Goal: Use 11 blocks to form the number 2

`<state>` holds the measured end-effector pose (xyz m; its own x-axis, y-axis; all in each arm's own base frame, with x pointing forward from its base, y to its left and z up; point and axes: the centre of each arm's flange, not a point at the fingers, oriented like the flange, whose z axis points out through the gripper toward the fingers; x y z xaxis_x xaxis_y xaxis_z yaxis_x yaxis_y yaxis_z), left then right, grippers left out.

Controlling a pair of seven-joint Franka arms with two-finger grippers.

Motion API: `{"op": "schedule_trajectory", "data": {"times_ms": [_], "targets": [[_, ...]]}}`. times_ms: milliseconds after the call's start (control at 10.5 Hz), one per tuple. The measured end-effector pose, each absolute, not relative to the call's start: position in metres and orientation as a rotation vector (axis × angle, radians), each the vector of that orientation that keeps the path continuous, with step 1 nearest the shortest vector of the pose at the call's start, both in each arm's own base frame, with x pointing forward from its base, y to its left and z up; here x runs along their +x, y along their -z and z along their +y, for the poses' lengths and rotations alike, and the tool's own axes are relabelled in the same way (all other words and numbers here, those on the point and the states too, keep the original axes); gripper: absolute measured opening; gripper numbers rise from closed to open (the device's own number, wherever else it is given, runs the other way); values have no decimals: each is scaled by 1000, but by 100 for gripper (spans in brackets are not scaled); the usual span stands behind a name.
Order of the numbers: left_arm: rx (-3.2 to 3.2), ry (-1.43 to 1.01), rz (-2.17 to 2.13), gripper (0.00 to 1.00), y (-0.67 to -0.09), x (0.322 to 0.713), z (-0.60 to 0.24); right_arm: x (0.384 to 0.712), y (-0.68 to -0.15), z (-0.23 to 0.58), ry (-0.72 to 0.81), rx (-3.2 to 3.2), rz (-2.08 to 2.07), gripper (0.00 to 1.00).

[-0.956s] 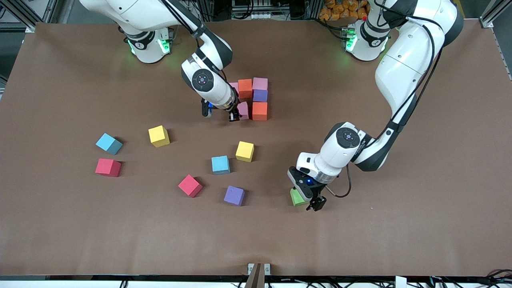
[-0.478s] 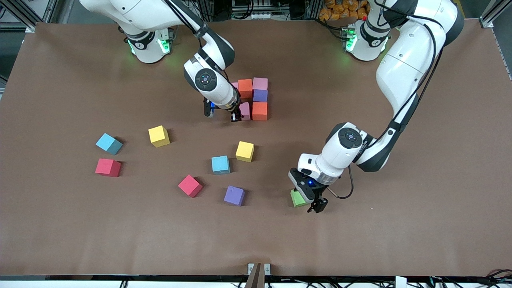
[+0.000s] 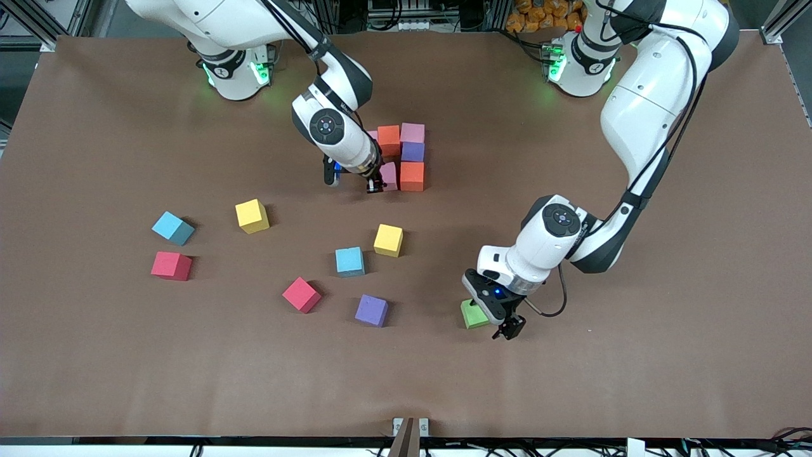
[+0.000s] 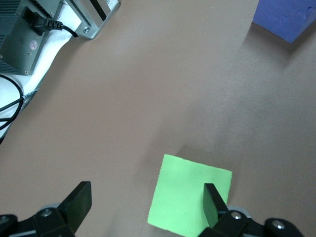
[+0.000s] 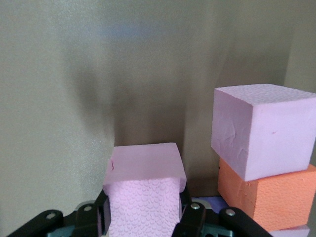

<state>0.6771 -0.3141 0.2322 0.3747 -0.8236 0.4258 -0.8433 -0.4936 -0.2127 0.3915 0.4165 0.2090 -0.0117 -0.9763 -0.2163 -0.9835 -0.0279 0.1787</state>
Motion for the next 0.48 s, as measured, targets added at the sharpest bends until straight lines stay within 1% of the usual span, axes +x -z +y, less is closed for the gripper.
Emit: {"op": "schedule_trajectory", "data": {"times_ms": [478], "targets": [[2618, -746, -1462, 100, -232, 681, -302, 392, -209, 417, -436, -2195, 2168, 55]]}}
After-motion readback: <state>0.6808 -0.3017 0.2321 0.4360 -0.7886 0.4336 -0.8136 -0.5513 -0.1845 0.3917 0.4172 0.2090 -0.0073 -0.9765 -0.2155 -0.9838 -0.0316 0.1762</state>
